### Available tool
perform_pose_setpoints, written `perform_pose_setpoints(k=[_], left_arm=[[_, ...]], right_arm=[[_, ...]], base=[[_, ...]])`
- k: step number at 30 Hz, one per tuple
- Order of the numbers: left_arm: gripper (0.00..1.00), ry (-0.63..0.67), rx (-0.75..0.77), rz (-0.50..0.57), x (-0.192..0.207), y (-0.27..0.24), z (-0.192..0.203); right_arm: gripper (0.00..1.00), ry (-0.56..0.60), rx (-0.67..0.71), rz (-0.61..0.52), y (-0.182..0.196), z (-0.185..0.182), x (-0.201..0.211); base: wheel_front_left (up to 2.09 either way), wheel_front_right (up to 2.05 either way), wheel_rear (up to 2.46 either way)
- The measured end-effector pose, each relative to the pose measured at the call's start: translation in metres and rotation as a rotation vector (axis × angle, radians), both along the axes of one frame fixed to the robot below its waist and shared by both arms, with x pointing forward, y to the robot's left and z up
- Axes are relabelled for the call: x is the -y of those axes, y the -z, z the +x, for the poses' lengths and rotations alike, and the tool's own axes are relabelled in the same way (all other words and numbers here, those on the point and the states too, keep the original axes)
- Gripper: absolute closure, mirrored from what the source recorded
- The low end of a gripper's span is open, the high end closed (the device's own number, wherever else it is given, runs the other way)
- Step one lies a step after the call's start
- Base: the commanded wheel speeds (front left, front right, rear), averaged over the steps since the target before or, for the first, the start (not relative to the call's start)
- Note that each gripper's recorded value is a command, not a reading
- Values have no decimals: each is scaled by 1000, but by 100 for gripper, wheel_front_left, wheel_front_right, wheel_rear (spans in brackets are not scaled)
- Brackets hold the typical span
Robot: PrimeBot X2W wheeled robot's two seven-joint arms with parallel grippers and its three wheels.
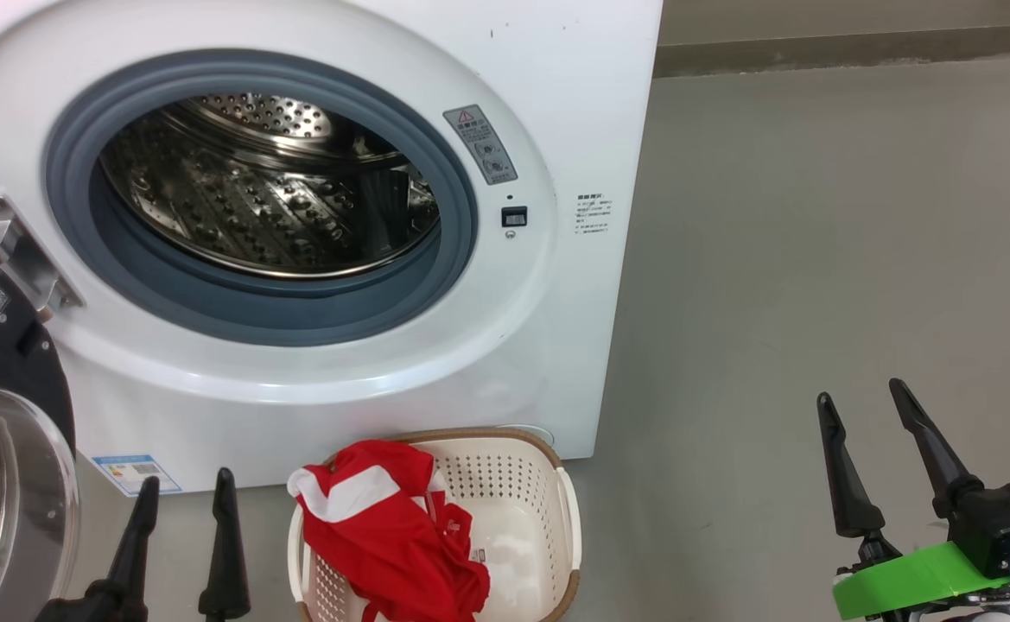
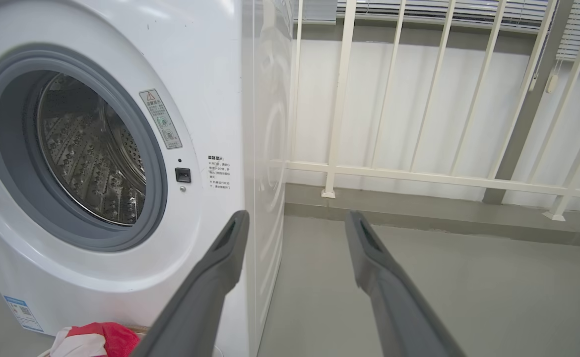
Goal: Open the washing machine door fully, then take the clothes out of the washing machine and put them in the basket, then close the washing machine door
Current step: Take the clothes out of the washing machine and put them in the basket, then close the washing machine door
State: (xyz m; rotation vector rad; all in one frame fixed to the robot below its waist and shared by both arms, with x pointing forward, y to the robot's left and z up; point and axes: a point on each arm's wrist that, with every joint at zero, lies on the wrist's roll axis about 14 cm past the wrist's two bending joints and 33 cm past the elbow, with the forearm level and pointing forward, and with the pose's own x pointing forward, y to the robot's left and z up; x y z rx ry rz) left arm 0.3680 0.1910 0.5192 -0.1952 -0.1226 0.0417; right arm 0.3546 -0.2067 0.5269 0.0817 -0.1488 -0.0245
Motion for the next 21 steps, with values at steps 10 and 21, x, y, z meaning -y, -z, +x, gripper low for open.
perform_pose_setpoints(k=[10,21], left_arm=[[0,-3,-4,9,-1,1,-3],[0,9,-13,19,3,4,-2]], right_arm=[[0,-1,7,-1,-2,-2,0],[0,3,1,0,0,-3,1]], base=[[0,0,0],[-50,50,0]])
